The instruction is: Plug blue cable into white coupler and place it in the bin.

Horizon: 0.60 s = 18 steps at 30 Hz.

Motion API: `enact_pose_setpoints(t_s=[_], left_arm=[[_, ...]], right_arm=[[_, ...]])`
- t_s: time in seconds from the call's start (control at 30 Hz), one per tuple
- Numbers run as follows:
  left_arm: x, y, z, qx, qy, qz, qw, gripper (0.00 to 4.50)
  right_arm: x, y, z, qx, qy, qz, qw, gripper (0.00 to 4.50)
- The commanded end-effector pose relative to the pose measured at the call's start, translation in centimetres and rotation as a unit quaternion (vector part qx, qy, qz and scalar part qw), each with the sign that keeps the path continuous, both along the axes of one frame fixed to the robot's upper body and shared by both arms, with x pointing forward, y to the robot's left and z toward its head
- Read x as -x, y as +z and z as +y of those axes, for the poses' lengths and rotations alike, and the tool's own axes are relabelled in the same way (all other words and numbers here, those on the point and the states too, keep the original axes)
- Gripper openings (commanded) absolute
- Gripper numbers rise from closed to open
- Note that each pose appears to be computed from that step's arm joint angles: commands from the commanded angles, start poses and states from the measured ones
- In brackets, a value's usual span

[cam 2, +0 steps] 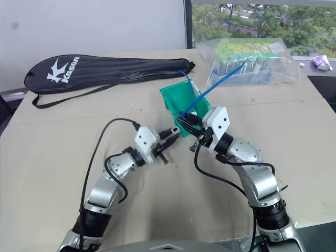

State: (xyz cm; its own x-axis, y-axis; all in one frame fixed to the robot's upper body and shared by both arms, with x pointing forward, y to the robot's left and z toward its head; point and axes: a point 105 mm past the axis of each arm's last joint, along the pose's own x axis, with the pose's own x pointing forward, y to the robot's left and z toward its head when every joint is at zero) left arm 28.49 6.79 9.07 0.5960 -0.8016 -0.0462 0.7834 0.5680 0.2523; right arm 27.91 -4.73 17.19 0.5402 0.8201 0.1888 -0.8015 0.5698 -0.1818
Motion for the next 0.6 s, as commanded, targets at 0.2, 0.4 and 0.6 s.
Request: enact_pose_setpoints(t_s=[0.2,0.4,0.6], left_arm=[[0.3,-1.4,-0.7,-0.015,-0.044,0.026,0.999,0.30],[-0.6,-3.1,-0.7,-0.011,-0.019,0.052,0.998,0.30],[-0.8,-4.2,-1.1,-0.024,-0.011,0.059,0.998,0.30]], right_arm=[[1.1,-2.3,-1.2,0.022,-0.011,0.045,0.999,0.00],[1.8,-4.4,-1.4,0.067,-0.030,0.092,0.993,0.00],[1.2,-4.3,-0.1,0.052,-0.049,0.118,0.990,0.00]])
